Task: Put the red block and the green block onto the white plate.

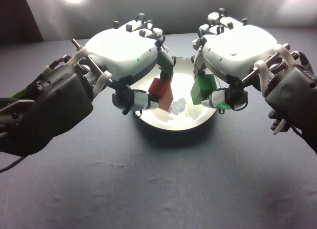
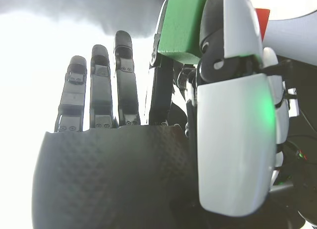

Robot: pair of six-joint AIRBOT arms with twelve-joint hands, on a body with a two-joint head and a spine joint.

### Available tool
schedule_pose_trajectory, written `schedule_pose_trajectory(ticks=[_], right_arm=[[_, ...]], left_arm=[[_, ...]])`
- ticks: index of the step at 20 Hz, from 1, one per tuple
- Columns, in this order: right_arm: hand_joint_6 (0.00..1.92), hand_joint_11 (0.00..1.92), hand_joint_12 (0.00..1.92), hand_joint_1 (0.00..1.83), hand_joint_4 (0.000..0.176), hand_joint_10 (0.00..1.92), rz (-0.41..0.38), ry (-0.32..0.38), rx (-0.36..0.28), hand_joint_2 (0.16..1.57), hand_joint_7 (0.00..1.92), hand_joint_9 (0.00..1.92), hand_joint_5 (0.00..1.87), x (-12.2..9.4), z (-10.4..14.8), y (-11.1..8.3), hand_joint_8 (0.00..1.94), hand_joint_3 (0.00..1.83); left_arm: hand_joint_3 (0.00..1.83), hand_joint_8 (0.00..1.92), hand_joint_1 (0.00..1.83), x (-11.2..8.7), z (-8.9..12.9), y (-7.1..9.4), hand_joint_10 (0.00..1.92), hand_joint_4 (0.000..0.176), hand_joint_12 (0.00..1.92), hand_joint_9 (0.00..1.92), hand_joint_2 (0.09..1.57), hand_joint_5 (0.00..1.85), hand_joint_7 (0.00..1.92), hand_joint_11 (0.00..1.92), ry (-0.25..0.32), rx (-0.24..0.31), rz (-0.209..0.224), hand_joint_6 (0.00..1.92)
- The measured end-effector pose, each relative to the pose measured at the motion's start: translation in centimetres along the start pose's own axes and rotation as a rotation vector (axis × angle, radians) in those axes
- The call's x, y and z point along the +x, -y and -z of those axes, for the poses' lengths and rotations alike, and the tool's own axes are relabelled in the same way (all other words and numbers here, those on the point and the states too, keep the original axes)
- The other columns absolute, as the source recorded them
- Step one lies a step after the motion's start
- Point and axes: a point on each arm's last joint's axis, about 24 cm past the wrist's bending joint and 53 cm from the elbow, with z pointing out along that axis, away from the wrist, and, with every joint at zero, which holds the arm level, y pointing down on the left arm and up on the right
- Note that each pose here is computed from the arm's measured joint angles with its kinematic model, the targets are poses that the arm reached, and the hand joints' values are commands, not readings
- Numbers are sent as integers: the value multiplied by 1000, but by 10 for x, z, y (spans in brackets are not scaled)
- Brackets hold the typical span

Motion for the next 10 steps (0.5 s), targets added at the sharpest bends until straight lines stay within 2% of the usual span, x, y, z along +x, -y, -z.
schedule_pose_trajectory(ticks=[1, 3, 4, 5, 7, 9, 10], right_arm=[[51, 0, 0, 798, 73, 0, 0, -1, 0, 968, 329, 103, 726, 0, 0, 0, 0, 0], [0, 0, 0, 629, 83, 0, 4, -2, 0, 989, 227, 37, 466, 2, 1, 1, 0, 7], [0, 0, 0, 568, 89, 1, 6, -5, 0, 981, 218, 37, 395, 3, 1, 1, 0, 3], [0, 0, 0, 566, 83, 5, 10, -6, 0, 977, 214, 47, 344, 4, 1, 2, 0, 1], [0, 0, 0, 567, 42, 8, 11, -10, 3, 965, 187, 60, 190, 6, 2, 4, 0, 0], [0, 0, 0, 529, 24, 6, 11, -10, 3, 965, 149, 60, 104, 6, 2, 4, 0, 0], [2, 0, 0, 513, 8, 11, 11, -10, 3, 959, 139, 72, 98, 6, 2, 4, 0, 0]], left_arm=[[6, 0, 580, 0, 0, 0, 0, 144, 176, 141, 1094, 554, 274, 0, 0, 0, 0, 52], [2, 0, 384, 0, 0, 0, 0, 49, 287, 77, 1102, 337, 188, 0, 1, 0, -1, 0], [5, 0, 329, 0, 0, 0, 3, 24, 297, 82, 1112, 299, 180, 0, 1, 1, -1, 0], [9, 0, 226, 0, 0, 0, 0, 0, 230, 60, 1133, 205, 123, 0, 1, 1, -2, 0], [11, 0, 196, 0, 0, 0, 0, 0, 193, 57, 1158, 144, 113, 0, 1, 1, -1, 0], [3, 3, 200, 0, 0, 1, 4, 0, 200, 67, 1160, 152, 122, 0, 1, 2, -2, 4], [3, 1, 202, 1, 0, 2, 1, 0, 208, 63, 1161, 152, 120, 0, 0, 5, 0, 2]])
